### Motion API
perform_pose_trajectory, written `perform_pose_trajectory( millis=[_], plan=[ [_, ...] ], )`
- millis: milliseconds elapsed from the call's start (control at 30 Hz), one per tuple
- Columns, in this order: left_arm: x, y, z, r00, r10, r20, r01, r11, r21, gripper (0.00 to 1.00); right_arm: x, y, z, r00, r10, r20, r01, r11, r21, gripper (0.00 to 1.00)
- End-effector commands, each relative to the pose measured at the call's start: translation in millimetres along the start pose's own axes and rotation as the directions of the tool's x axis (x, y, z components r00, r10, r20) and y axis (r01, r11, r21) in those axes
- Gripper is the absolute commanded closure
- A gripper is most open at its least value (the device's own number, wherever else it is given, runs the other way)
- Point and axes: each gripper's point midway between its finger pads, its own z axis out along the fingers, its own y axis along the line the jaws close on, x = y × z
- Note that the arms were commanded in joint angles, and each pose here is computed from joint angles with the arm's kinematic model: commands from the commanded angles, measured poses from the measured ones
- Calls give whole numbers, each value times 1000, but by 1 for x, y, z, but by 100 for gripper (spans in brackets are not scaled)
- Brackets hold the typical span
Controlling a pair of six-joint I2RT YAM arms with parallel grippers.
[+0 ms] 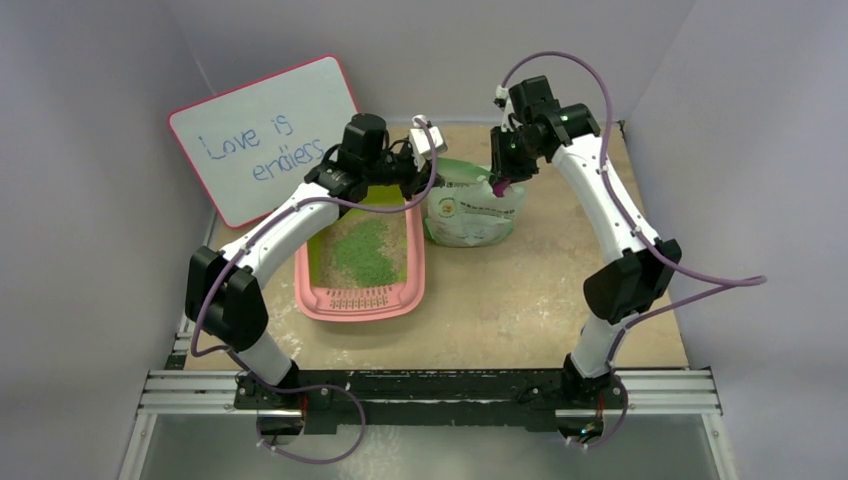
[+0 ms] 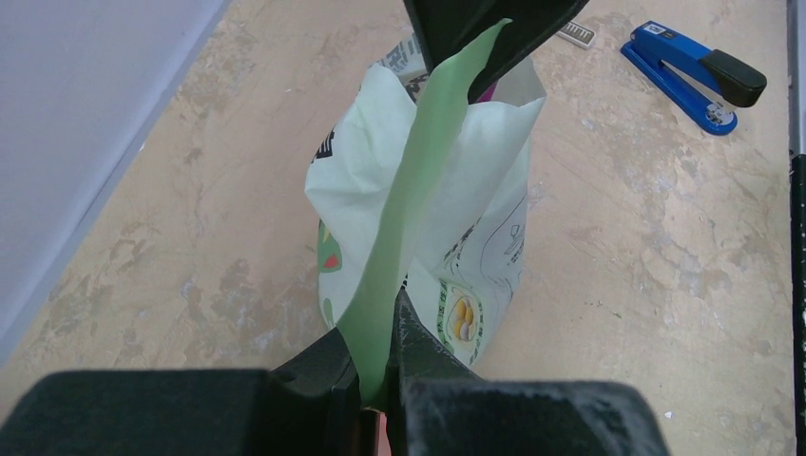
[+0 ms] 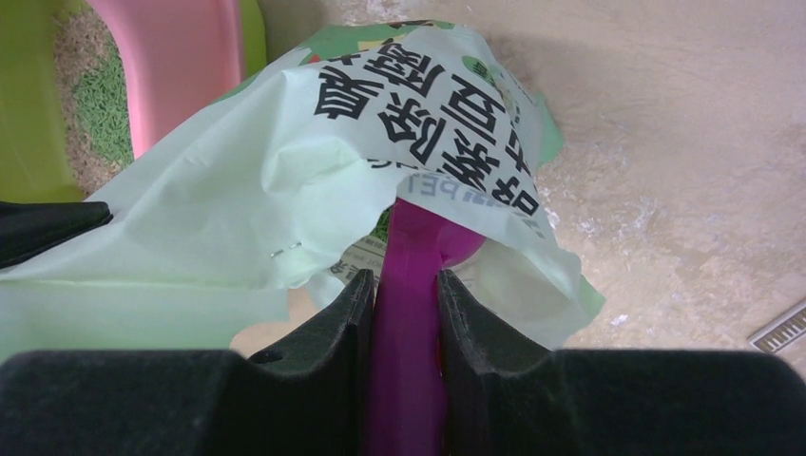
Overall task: Fill the litter box with clean litter
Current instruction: 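Scoop the cat litter from the cat litter bag.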
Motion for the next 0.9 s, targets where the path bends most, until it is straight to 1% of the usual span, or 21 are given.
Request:
perform_pose_trajectory(
  millis=[0, 100, 200, 333, 400, 500, 633, 700, 767, 867],
  plan=[
    [-52, 4, -15, 985, 124, 121, -121, 992, -31, 100, 29, -9, 45, 986, -36, -160, 40, 999, 22, 100],
    [-49, 5, -15, 986, 121, 114, -118, 992, -37, 100, 35, 25, 49, 984, -34, -174, 2, 984, -180, 100],
    [-47, 6, -15, 986, 121, 112, -116, 992, -44, 100, 32, 43, 52, 989, -22, -148, -25, 951, -309, 100],
    [-45, 6, -13, 987, 117, 109, -113, 993, -41, 100, 30, 52, 45, 988, -11, -151, -57, 899, -435, 100],
    [-45, 6, -13, 987, 117, 110, -113, 993, -41, 100, 25, 49, 40, 991, 23, -133, -86, 867, -491, 100],
    [-44, 6, -12, 987, 116, 109, -112, 993, -40, 100, 14, 40, 29, 989, 107, -98, -144, 792, -593, 100],
    [-44, 6, -11, 988, 113, 109, -109, 993, -36, 100, 8, 40, 14, 988, 143, -56, -140, 686, -714, 100],
    [-42, 6, -10, 988, 108, 106, -105, 994, -35, 100, 6, 47, 2, 983, 174, -56, -150, 596, -789, 100],
    [-41, 6, -10, 989, 108, 103, -104, 994, -36, 100, 4, 46, -5, 978, 199, -64, -163, 535, -829, 100],
    [-38, 6, -10, 990, 106, 97, -103, 994, -38, 100, -2, 38, -14, 964, 259, -66, -187, 478, -858, 100]
  ],
)
